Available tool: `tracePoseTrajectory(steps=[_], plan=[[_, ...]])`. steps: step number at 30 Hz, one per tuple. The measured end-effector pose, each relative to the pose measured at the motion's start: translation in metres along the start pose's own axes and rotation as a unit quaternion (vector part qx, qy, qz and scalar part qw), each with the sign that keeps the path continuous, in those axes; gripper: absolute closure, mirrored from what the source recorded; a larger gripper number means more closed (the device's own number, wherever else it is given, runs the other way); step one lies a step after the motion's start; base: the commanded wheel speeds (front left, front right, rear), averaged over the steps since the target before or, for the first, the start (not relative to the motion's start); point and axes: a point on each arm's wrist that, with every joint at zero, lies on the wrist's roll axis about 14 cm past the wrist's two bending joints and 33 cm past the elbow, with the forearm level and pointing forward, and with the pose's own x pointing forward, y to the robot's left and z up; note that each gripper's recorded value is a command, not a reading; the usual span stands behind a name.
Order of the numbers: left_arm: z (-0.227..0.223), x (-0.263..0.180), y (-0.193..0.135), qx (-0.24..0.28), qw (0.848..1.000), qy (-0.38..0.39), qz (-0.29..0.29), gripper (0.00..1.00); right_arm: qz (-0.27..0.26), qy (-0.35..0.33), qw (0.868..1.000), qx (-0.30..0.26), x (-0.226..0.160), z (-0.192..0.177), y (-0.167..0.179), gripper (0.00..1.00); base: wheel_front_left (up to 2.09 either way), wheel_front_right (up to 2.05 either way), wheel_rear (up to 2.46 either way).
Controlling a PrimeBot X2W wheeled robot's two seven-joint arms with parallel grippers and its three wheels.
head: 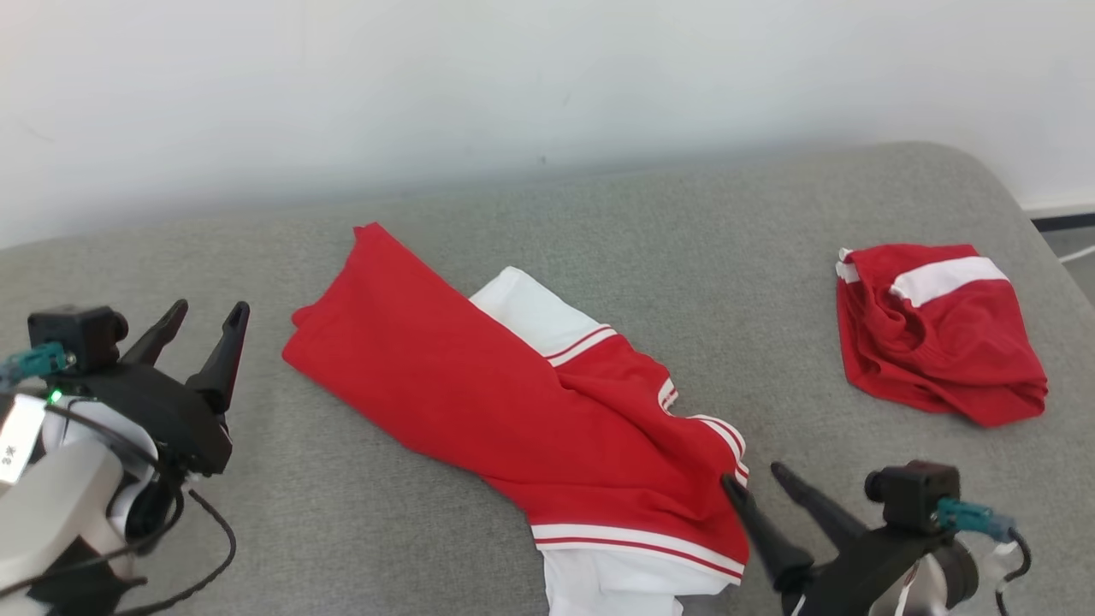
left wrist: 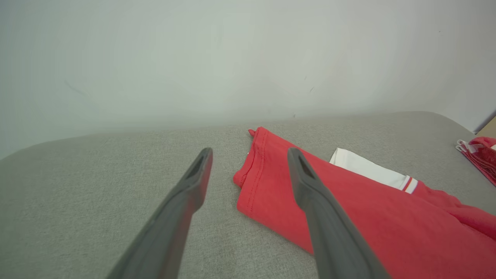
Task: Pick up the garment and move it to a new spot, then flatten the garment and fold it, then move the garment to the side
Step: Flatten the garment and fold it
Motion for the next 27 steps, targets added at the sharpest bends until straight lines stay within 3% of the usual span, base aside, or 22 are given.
tracePoseTrajectory(steps=[4, 12, 17, 27], plan=[[-0.004, -0.016, 0.008, -0.009, 0.999, -0.010, 0.031, 0.00, 0.020, 0.024, 0.999, 0.011, -0.007, -0.013, 0.015, 0.00, 0.00, 0.00, 0.00], [-0.027, -0.046, 0.002, -0.040, 0.998, -0.009, 0.057, 0.00, 0.006, 0.080, 0.997, 0.021, -0.016, -0.045, 0.016, 0.00, 0.00, 0.00, 0.00], [-0.036, -0.071, 0.015, -0.055, 0.994, -0.013, 0.093, 0.00, 0.011, 0.115, 0.993, 0.015, -0.011, -0.057, 0.023, 0.00, 0.00, 0.00, 0.00], [-0.022, -0.084, 0.003, -0.077, 0.992, -0.052, 0.087, 0.00, 0.007, 0.192, 0.981, 0.014, -0.016, -0.091, 0.027, 0.00, 0.00, 0.00, 0.00]])
